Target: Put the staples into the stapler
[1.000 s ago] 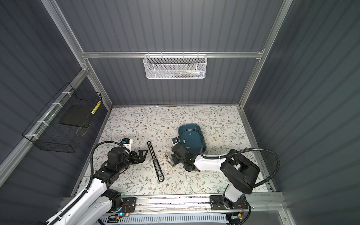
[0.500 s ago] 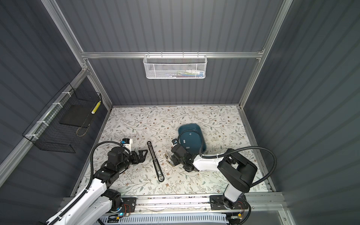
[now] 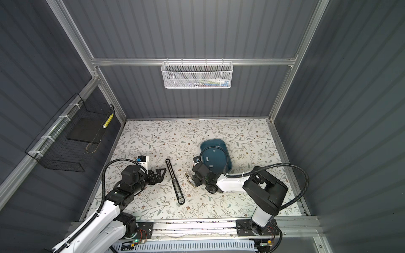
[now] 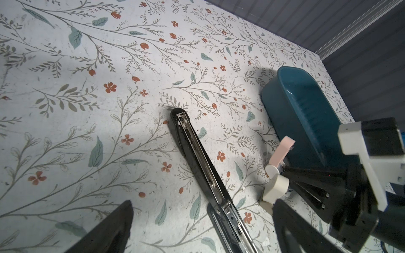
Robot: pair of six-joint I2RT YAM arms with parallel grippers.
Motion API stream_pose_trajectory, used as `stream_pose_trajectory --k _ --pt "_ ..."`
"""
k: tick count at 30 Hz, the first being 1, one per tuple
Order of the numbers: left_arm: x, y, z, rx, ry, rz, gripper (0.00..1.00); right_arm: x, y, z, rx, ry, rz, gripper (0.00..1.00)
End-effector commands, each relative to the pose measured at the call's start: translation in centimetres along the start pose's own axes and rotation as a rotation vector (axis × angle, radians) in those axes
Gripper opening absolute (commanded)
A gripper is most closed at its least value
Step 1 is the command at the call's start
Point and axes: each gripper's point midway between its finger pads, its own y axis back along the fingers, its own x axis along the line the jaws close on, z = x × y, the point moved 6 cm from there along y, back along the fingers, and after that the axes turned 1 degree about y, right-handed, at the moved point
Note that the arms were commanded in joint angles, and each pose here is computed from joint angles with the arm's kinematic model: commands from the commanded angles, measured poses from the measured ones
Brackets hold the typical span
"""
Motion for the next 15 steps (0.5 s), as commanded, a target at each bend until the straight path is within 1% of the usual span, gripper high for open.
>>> stream_pose_trajectory --k 1,7,12,15 --pt "-0.06 -0.08 -0.09 0.007 0.011 -0.011 0.99 0.32 -0.3 -0.03 0.009 -0.006 0.004 0.06" --pt "-0.07 -0.09 -0.08 0.007 0.012 -0.011 0.99 0.19 0.24 -0.3 0.025 -0.004 0.001 0.06" --pt "-0.07 -0.05 -0.07 0.006 0.012 -0.011 0.99 0.27 0.39 -0.45 0.051 0.029 0.004 0.11" --pt "-0.06 -0.05 -0.11 0.007 0.013 -0.011 0.99 0.24 0.28 -0.67 0.059 0.028 0.0 0.17"
